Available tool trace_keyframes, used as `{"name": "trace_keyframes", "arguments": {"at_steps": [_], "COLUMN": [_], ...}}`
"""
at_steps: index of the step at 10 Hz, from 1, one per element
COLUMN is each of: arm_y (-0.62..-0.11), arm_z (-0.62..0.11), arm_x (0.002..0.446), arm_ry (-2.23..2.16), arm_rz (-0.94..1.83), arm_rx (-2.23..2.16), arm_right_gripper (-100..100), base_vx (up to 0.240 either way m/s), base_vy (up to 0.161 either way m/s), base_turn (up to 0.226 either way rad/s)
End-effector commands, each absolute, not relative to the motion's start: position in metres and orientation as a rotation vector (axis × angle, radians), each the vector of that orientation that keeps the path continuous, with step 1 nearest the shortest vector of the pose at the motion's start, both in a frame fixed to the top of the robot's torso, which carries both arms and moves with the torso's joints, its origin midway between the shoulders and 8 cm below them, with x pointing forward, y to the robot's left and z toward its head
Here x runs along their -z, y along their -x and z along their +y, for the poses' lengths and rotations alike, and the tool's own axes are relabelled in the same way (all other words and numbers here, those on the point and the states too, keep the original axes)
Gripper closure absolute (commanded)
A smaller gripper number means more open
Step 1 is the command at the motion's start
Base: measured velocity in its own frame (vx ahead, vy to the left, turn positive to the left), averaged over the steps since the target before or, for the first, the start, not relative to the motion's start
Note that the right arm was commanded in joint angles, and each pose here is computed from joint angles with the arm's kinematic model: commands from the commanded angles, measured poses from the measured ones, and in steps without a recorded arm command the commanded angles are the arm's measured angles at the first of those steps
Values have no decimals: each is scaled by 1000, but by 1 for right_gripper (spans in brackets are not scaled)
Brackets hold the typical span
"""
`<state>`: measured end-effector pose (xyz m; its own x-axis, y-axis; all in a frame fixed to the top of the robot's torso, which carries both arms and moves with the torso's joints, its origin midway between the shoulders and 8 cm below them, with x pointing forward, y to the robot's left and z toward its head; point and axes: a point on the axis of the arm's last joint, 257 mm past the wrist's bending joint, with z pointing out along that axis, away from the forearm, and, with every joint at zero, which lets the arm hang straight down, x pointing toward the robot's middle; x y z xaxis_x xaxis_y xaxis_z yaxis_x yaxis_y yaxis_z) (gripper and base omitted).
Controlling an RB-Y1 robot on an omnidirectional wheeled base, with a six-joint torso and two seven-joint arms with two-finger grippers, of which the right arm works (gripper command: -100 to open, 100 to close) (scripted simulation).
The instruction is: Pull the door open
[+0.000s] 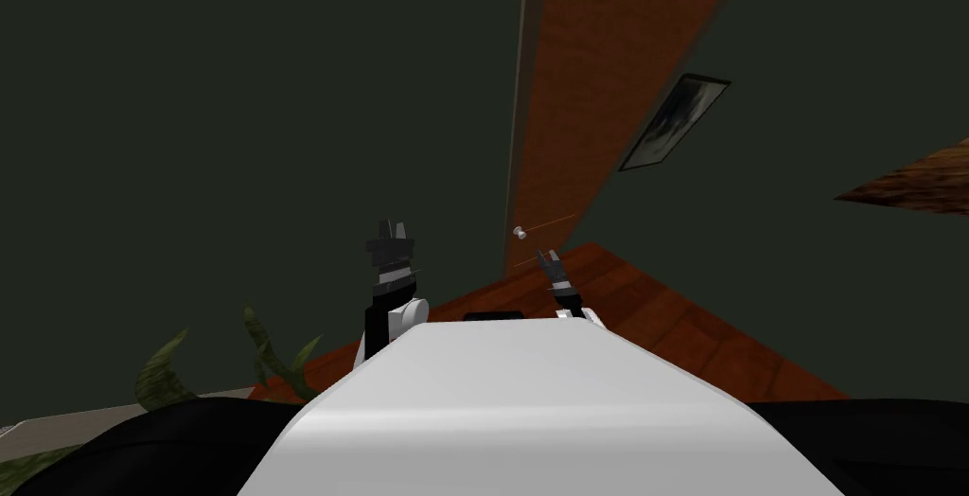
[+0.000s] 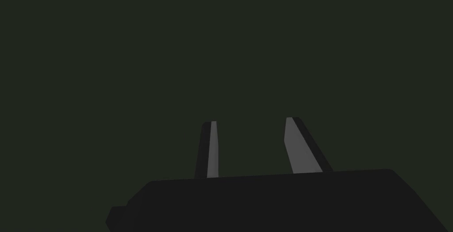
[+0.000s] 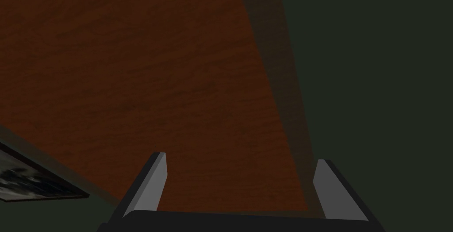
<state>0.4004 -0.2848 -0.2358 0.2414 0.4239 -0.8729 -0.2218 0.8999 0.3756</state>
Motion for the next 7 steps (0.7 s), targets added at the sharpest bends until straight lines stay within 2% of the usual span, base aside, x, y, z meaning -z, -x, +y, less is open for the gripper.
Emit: {"name": "trace_keyframes", "arguments": {"at_steps": [1, 7], "arm_y": [-398, -383], "arm_z": [-282, -281], "arm_x": [254, 319], "arm_ry": [-147, -8], "arm_rz": [1291, 1423], "arm_rx": [-404, -284], "arm_right_gripper": [-100, -100], "base_vx": [87, 89], "base_vy": [-43, -63], "base_turn": [87, 73]}}
